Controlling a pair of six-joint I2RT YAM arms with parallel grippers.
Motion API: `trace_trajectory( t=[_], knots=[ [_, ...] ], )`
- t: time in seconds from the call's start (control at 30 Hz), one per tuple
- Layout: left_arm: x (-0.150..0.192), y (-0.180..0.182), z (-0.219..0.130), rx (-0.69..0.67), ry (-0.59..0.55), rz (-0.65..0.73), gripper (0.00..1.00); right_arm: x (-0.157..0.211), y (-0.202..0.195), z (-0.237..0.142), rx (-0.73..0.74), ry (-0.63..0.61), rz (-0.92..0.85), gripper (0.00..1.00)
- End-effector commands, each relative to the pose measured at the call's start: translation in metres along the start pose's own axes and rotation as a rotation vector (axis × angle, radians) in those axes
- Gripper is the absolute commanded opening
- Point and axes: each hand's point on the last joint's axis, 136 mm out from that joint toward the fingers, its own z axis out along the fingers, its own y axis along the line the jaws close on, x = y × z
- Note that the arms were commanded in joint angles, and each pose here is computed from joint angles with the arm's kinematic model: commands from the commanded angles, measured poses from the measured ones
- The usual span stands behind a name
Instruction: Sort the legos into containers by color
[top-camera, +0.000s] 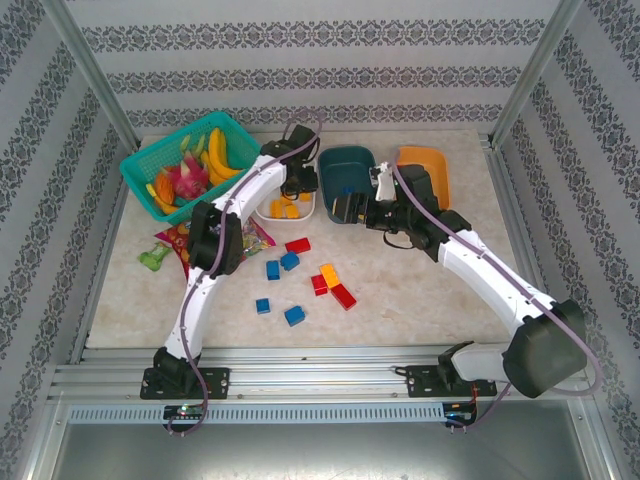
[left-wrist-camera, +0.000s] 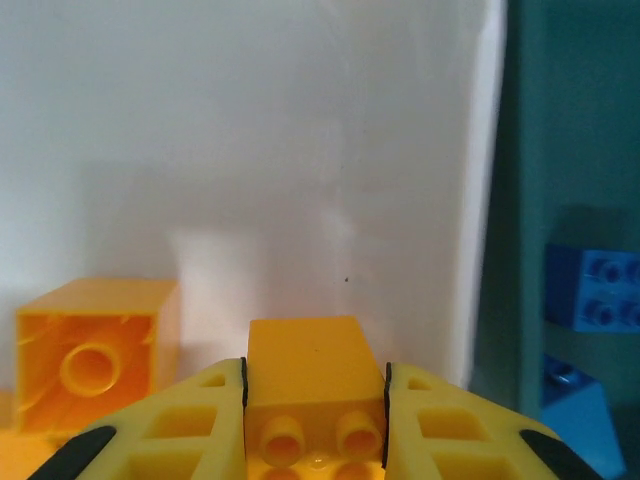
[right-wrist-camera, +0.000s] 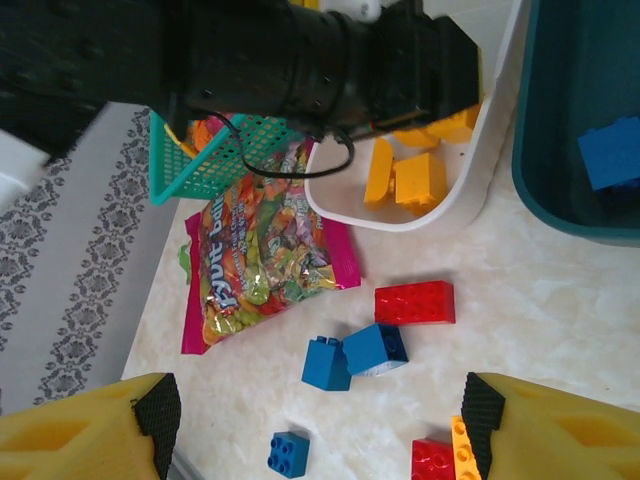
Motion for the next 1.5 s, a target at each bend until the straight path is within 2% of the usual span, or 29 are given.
trace_trajectory(
  t=[0.0,0.13,0.27,0.37,0.53,0.7,0.87,1.03,1.17,1.3,1.47],
  knots=[
    [-0.007,-0.005,-0.003,0.035,-0.001,-0.006,0.25,-0.005,0.001,0.0,0.002,-0.001,0.009,0.76],
    [0.005,0.004,0.008,0.002,0.045,-0.022,0.3,-0.002,-0.005,0.002,0.016,0.005,0.015,0.76],
    [0.007,0.005,0.007,-0.003,0.055,-0.028,0.45,0.001,-0.009,0.004,0.044,0.02,0.001,0.76],
    [0.001,0.003,-0.005,0.005,0.033,-0.031,0.51,0.005,-0.014,0.004,0.082,0.035,-0.033,0.76],
    [-0.015,-0.001,-0.042,0.021,-0.033,-0.04,0.55,0.018,-0.016,0.009,0.151,0.095,-0.144,0.75],
    [-0.029,0.002,-0.101,0.036,-0.114,-0.06,0.56,0.044,-0.004,0.025,0.169,0.177,-0.266,0.74],
    [-0.022,0.021,-0.161,0.064,-0.183,-0.117,0.56,0.082,0.013,0.047,0.184,0.282,-0.393,0.73],
    [0.025,0.05,-0.198,0.107,-0.191,-0.178,0.57,0.126,0.005,0.08,0.244,0.46,-0.475,0.72],
    [0.086,0.077,-0.211,0.152,-0.175,-0.251,0.57,0.151,-0.013,0.104,0.305,0.593,-0.543,0.76],
    [0.141,0.107,-0.221,0.18,-0.175,-0.331,0.57,0.158,-0.023,0.127,0.324,0.649,-0.549,0.79],
    [0.183,0.138,-0.237,0.171,-0.196,-0.386,0.57,0.164,-0.039,0.153,0.371,0.701,-0.541,0.8]
  ],
)
